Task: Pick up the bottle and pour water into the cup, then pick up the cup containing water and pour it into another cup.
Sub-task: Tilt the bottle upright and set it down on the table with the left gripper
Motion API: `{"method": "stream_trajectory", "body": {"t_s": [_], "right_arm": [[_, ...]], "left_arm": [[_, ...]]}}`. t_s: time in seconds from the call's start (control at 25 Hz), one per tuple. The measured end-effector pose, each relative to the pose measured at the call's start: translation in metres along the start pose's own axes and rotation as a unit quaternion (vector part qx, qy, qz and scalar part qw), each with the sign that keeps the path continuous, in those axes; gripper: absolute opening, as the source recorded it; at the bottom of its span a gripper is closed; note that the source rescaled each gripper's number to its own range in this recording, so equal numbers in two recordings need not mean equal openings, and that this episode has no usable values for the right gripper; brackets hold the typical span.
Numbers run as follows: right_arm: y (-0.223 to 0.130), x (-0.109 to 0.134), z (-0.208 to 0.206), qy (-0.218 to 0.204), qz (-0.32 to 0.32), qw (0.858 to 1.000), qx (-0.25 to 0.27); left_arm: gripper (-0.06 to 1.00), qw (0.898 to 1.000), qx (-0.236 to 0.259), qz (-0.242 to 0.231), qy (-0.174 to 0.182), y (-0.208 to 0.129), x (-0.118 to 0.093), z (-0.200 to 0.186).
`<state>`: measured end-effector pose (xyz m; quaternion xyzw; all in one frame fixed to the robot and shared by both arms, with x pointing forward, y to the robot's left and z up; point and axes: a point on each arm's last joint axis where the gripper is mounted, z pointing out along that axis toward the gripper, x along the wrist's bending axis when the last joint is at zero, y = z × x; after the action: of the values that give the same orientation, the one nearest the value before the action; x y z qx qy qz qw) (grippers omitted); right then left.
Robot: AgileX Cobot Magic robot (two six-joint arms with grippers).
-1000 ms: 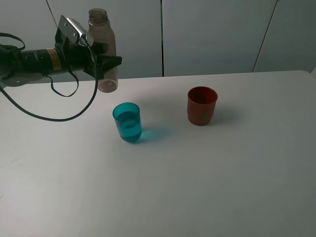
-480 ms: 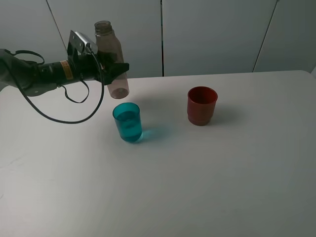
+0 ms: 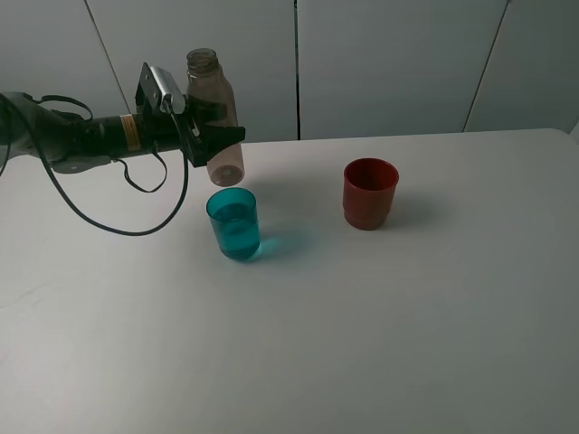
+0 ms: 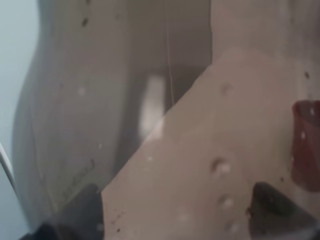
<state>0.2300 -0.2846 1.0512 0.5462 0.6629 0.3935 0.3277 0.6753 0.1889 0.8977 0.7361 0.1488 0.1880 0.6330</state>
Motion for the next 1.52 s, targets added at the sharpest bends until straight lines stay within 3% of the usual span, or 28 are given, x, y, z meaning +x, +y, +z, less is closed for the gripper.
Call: {"method": "stream_trajectory", "body": {"t_s": [0.76,1.52], "right_arm": [[0.0,0.0,0.0,0.0,0.0,1.0,0.0],[0.0,0.0,0.0,0.0,0.0,1.0,0.0]], "left_arm": [[0.02,1.0,0.009,-0.002,0.005,-0.023,0.001,0.004],[0.02,1.0,-0.025,-0.01,0.014,-0.029,0.001,0.005]]}}
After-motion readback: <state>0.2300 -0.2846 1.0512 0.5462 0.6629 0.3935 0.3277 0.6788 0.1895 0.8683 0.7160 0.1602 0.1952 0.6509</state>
